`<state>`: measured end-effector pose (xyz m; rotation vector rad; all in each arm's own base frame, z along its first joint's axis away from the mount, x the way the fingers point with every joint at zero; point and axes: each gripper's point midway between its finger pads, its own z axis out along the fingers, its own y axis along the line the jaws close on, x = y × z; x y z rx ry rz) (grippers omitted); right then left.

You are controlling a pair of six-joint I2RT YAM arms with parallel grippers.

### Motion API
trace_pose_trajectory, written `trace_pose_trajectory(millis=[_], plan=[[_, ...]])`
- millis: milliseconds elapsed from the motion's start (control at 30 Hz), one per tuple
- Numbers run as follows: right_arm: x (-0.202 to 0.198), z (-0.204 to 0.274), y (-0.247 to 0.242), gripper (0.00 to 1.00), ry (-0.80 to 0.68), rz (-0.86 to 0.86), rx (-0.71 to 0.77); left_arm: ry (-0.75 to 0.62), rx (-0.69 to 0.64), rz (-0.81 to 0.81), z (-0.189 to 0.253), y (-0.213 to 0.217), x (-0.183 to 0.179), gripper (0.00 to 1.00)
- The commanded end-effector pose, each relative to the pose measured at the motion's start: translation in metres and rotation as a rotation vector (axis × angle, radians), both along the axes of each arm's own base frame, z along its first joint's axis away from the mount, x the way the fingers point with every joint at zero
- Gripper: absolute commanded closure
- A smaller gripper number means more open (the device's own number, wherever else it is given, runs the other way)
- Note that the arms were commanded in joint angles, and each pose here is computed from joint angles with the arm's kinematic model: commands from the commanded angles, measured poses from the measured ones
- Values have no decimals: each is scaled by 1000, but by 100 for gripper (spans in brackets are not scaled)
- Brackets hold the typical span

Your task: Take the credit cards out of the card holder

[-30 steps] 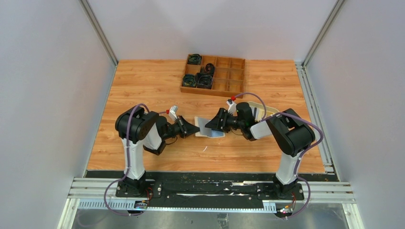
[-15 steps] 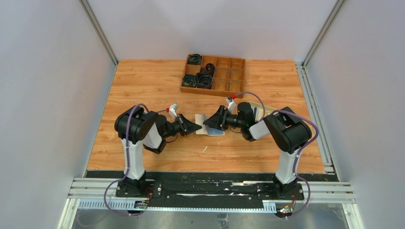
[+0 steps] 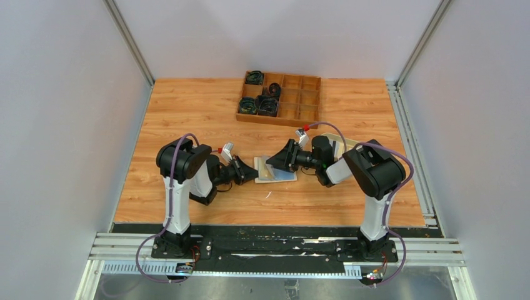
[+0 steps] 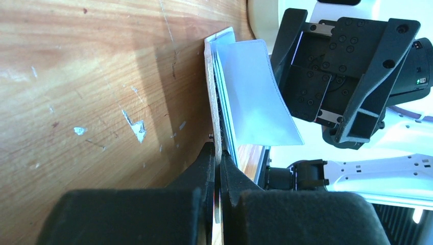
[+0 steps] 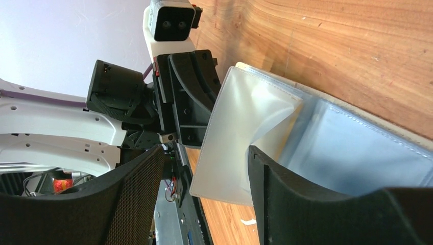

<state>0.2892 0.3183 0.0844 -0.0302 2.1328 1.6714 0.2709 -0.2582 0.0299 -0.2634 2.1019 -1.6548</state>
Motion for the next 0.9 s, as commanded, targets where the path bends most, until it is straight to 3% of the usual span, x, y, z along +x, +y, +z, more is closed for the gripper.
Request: trace_pose_trajectory(millis=[0, 133, 200, 367, 667, 733, 867], plan=[[0, -8, -2, 36, 9, 0, 22, -34, 16, -21, -5, 3, -8, 100], [-2, -16, -2, 37, 30, 2, 12, -17, 30, -4, -11, 8, -10, 98], [-4, -23, -3, 37, 41, 2, -9, -8, 39, 10, -15, 12, -10, 84], [-7, -33, -6, 37, 58, -5, -38, -2, 54, 34, -19, 22, -9, 69], [-12, -48, -10, 37, 86, -12, -65, 5, 71, 66, -24, 34, -7, 57], [-13, -51, -10, 37, 90, -13, -70, 5, 74, 69, -25, 36, -7, 50], [-14, -54, -11, 37, 97, -14, -74, 6, 76, 70, -26, 37, -8, 49]])
